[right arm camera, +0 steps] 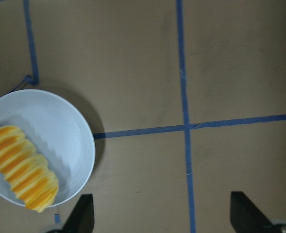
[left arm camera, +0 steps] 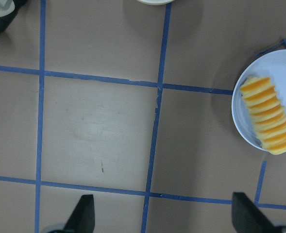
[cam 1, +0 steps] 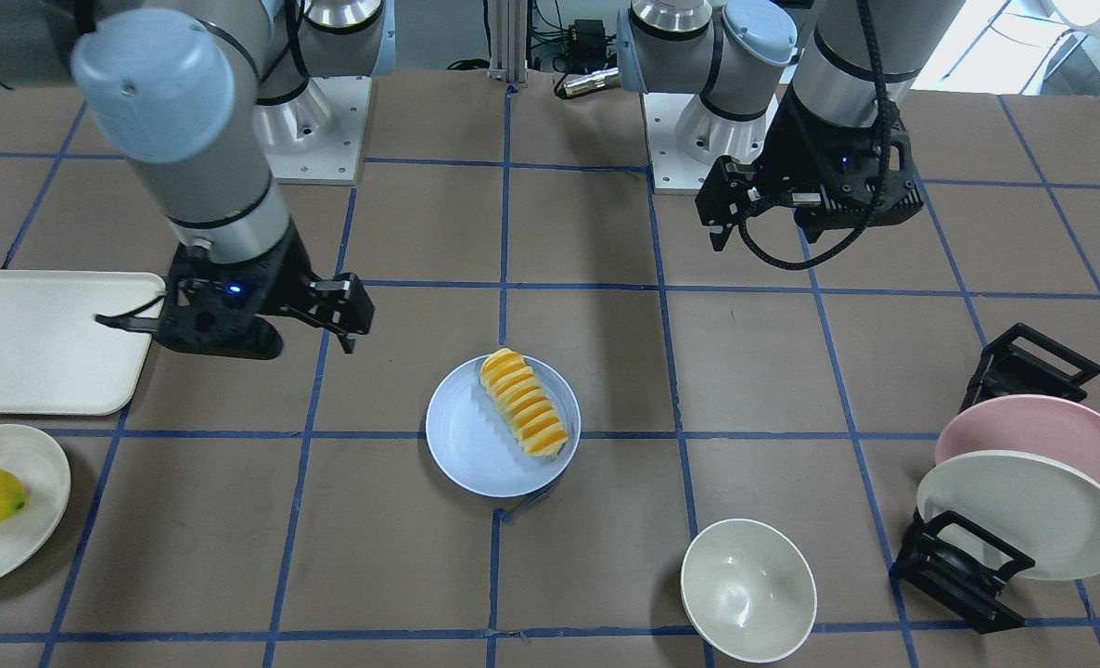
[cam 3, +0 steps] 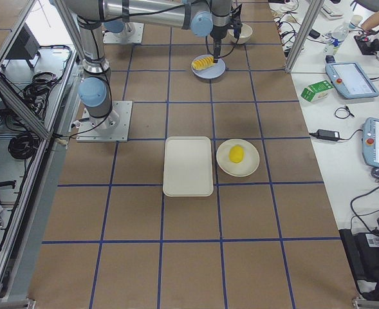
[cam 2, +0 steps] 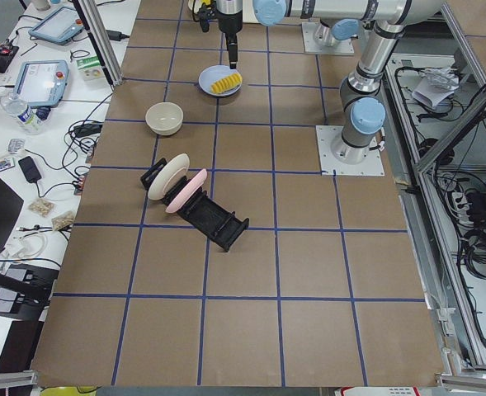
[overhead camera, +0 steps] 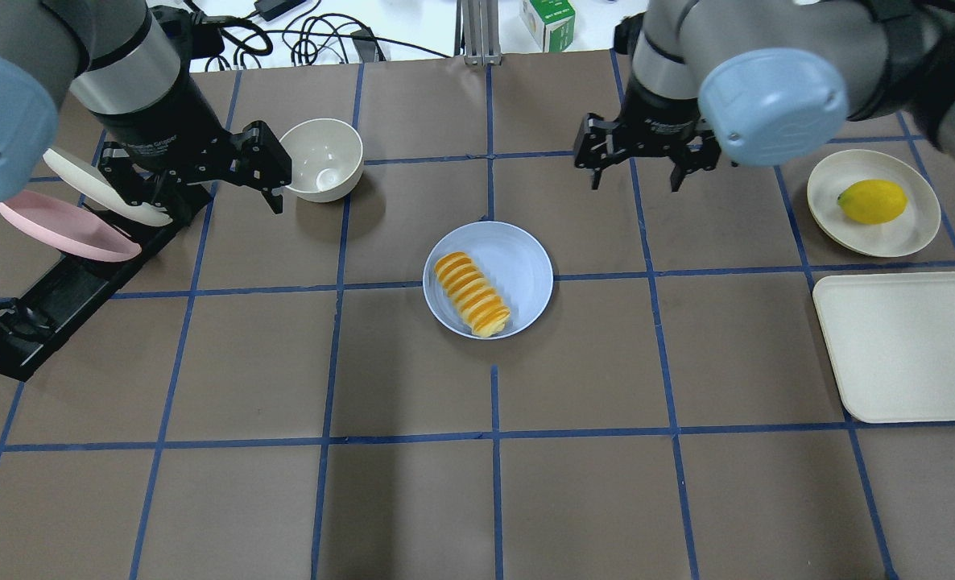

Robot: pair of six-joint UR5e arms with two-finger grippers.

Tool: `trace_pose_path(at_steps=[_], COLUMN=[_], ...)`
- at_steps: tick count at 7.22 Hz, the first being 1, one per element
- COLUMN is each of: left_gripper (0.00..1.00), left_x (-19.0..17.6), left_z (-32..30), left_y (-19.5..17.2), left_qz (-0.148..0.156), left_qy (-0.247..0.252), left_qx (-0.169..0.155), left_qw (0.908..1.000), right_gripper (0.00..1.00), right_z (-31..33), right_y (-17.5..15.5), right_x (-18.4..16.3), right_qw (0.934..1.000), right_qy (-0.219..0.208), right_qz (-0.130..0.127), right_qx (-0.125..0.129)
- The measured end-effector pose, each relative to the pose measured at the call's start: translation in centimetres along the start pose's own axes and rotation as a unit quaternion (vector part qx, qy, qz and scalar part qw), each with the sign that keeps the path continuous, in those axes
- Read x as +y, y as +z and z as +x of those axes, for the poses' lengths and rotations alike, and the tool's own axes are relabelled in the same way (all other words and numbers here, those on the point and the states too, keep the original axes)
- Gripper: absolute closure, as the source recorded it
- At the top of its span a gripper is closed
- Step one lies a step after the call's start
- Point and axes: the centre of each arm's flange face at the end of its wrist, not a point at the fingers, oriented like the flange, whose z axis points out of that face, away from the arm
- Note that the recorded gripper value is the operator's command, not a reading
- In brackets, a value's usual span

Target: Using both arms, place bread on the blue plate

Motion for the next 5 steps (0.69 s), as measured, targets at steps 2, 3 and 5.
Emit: trace_pose_path(at_steps=[2,3,5], left_gripper=[0.0,0.0,0.0], left_x=[0.1,0.1,0.1], left_z=[0.1,0.1,0.0], left_y=[0.0,0.0,-0.1], left_qz=[0.0,0.0,0.001], left_qy=[0.001,0.001,0.001], left_qx=[-0.001,-0.001,-0.002], left_qw=[1.0,1.0,1.0], right_gripper=[0.0,0.0,0.0], right_z=[2.5,3.0,3.5], right_y=[-2.6,-3.0,-3.3], right_x=[1.1,1.8,2.6], right_qw=[0.9997,0.9998,0.9997], right_qy=[0.019,0.016,-0.003], right_qz=[0.014,0.0,-0.019], right_qx=[0.012,0.015,0.018])
